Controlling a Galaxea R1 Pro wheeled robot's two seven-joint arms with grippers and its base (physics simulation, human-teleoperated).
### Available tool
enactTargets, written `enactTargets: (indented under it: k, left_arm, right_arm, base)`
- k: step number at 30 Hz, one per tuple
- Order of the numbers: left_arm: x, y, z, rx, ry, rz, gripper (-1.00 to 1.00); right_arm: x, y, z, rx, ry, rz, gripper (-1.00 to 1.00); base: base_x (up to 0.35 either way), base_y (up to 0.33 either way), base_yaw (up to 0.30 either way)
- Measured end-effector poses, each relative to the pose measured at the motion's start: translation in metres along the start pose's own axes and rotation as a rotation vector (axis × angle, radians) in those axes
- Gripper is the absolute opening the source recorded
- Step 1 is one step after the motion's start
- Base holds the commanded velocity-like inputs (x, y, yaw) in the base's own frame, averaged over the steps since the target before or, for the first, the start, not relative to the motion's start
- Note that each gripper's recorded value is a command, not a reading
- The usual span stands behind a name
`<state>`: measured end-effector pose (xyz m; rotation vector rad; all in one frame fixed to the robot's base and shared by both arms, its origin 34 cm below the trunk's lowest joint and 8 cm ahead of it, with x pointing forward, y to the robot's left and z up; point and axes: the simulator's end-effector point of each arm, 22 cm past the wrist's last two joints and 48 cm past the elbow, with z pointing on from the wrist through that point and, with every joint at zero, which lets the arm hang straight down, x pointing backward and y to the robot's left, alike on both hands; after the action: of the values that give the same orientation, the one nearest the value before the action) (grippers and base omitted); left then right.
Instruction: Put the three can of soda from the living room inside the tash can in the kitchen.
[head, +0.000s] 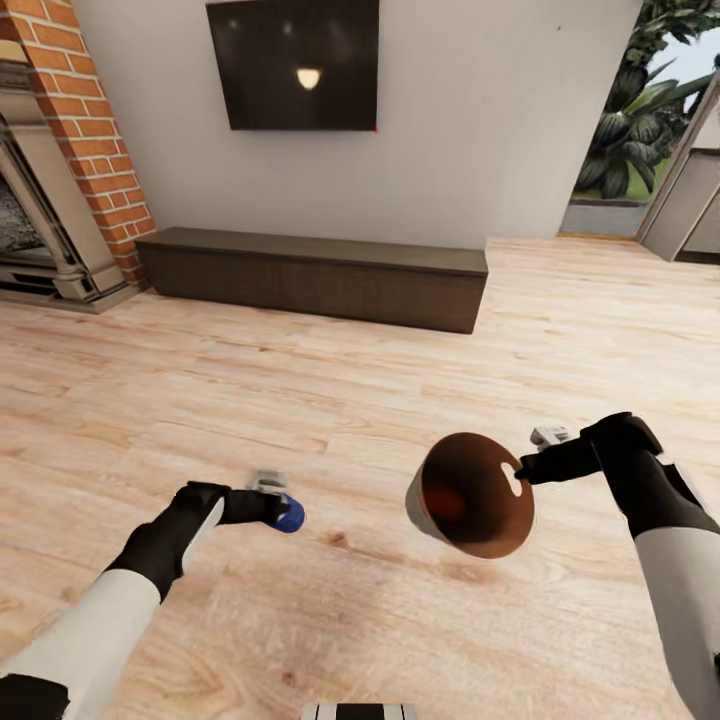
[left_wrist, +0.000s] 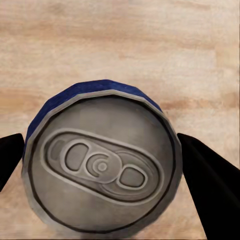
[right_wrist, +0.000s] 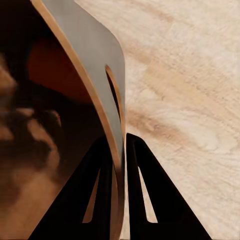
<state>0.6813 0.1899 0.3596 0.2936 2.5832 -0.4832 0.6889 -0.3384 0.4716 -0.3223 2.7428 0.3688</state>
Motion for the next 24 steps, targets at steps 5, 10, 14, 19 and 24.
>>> enactTargets:
  k: [5,10,14,19,24]
  left_arm:
    - [-0.055,0.018,-0.054,-0.019,-0.057,-0.08,-1.0]
    - [-0.101,-0.001,-0.101,0.036,-0.073,-0.087,-1.0]
    - [-0.141,-0.02,-0.13,0.101,-0.117,-0.059,-1.0]
    - [-0.199,-0.032,-0.169,0.153,-0.196,-0.007,-1.0]
    - [-0.22,-0.048,-0.187,0.211,-0.215,0.009,-1.0]
  right_arm:
    - [-0.03,0.015,-0.011,-0.078,0.017,0.012,-1.0]
    - [-0.057,0.027,-0.022,-0.132,0.073,0.029,-1.0]
    - [-0.075,0.026,-0.036,-0.143,0.095,0.047,-1.0]
    - [-0.087,0.023,-0.049,-0.108,0.137,0.03,-1.0]
    - [-0.093,0.027,-0.057,-0.115,0.147,0.04,-1.0]
  base:
    - [0.0,0.0,0.0]
    - [0.0,0.0,0.0]
    - [0.0,0.0,0.0]
    - [0.0,0.0,0.0]
    - [0.0,0.0,0.0]
